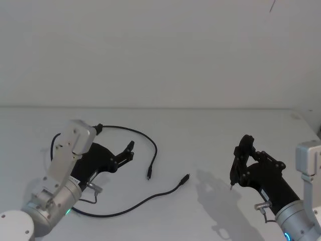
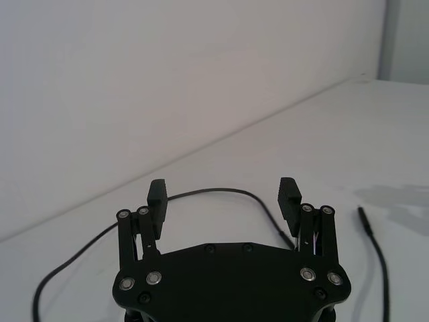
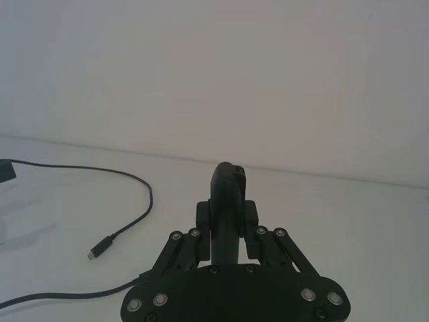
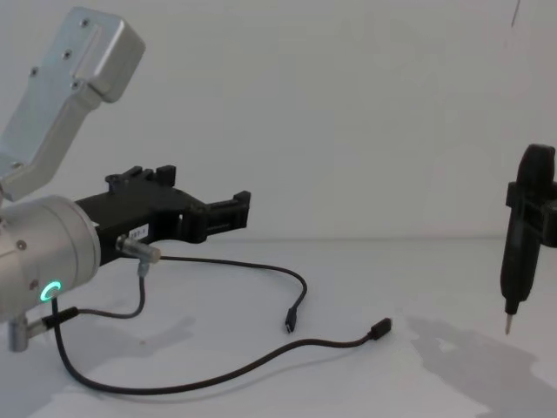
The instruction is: Pick up the data cable with the one hand.
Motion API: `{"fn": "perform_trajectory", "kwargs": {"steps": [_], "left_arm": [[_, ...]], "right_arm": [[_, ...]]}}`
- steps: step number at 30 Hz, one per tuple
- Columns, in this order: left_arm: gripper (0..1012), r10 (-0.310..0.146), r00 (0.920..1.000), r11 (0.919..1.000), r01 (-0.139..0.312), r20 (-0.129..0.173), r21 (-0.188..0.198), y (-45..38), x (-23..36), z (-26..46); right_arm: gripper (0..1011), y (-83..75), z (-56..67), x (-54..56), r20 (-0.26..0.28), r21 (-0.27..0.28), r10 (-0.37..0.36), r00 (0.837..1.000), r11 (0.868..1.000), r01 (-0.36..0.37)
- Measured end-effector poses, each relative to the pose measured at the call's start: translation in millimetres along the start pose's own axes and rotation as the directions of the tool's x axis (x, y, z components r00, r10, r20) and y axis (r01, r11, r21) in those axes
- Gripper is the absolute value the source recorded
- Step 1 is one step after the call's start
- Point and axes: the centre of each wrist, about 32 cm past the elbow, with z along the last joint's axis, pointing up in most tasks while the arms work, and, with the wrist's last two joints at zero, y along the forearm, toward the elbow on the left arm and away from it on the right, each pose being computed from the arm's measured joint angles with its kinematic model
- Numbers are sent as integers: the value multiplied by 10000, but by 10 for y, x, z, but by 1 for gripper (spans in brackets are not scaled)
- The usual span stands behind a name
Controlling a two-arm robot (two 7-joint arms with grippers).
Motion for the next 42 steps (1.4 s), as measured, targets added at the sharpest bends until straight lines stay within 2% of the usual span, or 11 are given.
{"fn": "perform_trajectory", "kwargs": {"steps": [6, 13, 19, 20, 24, 25, 27, 28, 30, 34, 42], "left_arm": [[1000, -593, 9980, 9982, 592, -235, -44, -1, 39, 10], [1001, -1459, 9876, 9892, 1465, -589, 61, 11, 91, 15], [1000, -2502, 9631, 9663, 2548, -990, 363, 37, 140, 3], [1001, -2502, 9631, 9663, 2548, -990, 363, 37, 140, 3], [1001, -3300, 9345, 9373, 3412, -1333, 716, 55, 171, -28], [1001, -3300, 9345, 9373, 3412, -1333, 716, 55, 171, -28], [1001, -3778, 9124, 9134, 3951, -1575, 977, 59, 186, -59], [1001, -3778, 9124, 9134, 3951, -1575, 977, 59, 186, -59], [1001, -4040, 8988, 8974, 4255, -1704, 1169, 59, 200, -84], [1001, -4643, 8639, 8537, 4952, -1953, 1609, 46, 225, -129], [1001, -5279, 8237, 7927, 5654, -2071, 2280, 9, 237, -206]], "right_arm": [[279, 0, 0, 0, 0, 1, 0, 10000, 10000, 0], [279, 0, 0, 0, 0, 1, 0, 10000, 10000, 0], [279, 0, 0, 0, 0, 1, 1, 10000, 10000, -1], [279, 0, 0, 0, 0, 0, 0, 10000, 10000, 0], [279, 0, 0, 0, 0, 1, 0, 10000, 10000, 0], [279, 0, 0, 0, 0, 1, 0, 10000, 10000, 0], [279, 0, 0, 0, 0, 1, 0, 10000, 10000, 0], [279, 0, 0, 0, 0, 0, 0, 10000, 10000, 0], [279, 0, 0, 0, 0, 0, 0, 10000, 10000, 0], [279, 0, 0, 0, 0, 0, 0, 10000, 10000, 0], [279, 0, 0, 0, 0, 0, 0, 10000, 10000, 0]]}}
